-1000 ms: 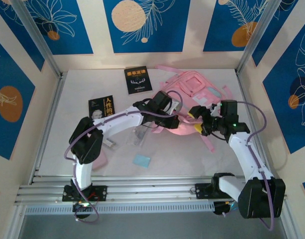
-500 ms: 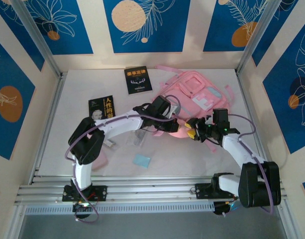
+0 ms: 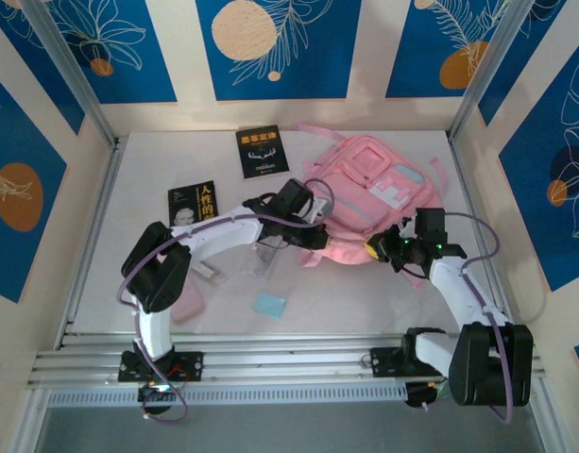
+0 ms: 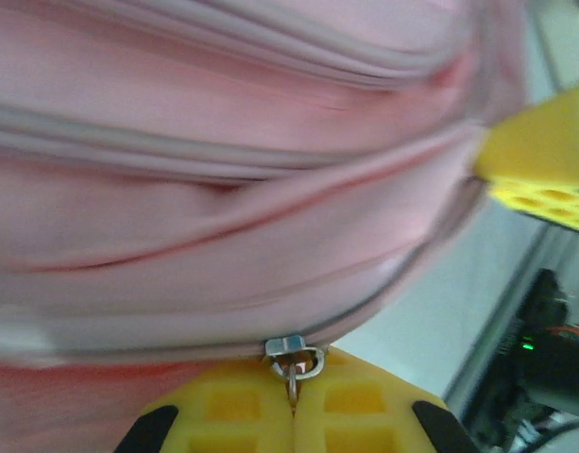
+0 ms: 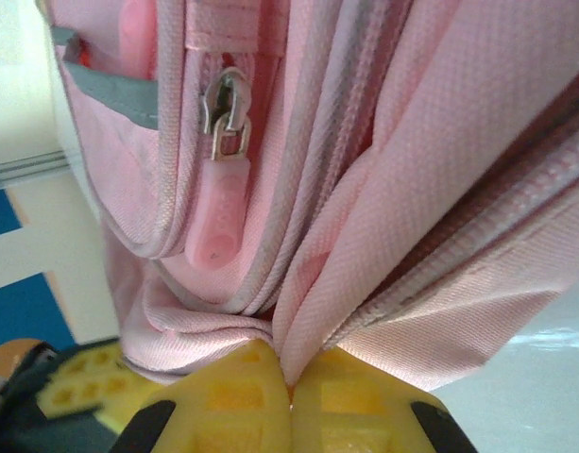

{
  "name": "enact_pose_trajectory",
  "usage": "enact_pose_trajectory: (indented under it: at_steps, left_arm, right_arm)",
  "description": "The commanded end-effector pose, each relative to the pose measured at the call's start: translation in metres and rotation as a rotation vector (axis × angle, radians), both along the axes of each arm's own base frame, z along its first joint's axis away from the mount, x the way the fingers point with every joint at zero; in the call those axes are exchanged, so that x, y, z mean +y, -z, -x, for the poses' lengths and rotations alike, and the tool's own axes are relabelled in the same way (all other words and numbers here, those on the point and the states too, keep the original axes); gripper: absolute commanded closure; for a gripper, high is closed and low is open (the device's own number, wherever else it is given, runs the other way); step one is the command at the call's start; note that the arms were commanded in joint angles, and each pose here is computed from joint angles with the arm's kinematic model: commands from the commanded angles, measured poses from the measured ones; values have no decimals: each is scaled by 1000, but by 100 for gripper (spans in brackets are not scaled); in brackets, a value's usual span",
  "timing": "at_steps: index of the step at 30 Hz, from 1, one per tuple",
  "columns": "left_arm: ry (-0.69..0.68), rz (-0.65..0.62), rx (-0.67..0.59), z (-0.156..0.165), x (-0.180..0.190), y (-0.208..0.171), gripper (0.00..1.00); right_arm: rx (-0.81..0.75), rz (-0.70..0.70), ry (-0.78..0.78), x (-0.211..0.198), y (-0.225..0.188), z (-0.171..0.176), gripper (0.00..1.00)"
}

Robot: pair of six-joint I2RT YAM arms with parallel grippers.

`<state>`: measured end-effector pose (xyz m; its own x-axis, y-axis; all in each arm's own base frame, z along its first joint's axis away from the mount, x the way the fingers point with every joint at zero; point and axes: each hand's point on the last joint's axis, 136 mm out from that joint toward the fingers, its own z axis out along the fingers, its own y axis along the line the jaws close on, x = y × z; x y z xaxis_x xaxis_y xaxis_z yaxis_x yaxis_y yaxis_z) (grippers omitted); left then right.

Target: Pack books, pencil case, and school supplies into a backpack

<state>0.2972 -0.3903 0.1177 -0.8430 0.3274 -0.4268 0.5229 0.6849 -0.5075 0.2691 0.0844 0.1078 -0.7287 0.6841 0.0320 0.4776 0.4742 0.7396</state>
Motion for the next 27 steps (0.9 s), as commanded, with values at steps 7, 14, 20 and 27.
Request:
enact_pose_trajectory:
  at_steps: [7, 14, 20, 27]
  left_arm:
    - [-40, -207, -81, -37, 76, 19, 100]
    - [133, -47, -57, 18, 16, -7, 100]
    - [218, 56, -31, 41, -41, -12, 100]
    - [200, 154, -46, 22, -82, -28, 100]
  right_arm:
    - [12, 224, 73, -66, 4, -8, 100]
    - [-34, 317, 199, -120, -11, -40, 100]
    - [-48, 255, 233, -133, -24, -60, 91]
    - [-55, 131, 177, -90, -50, -23, 27]
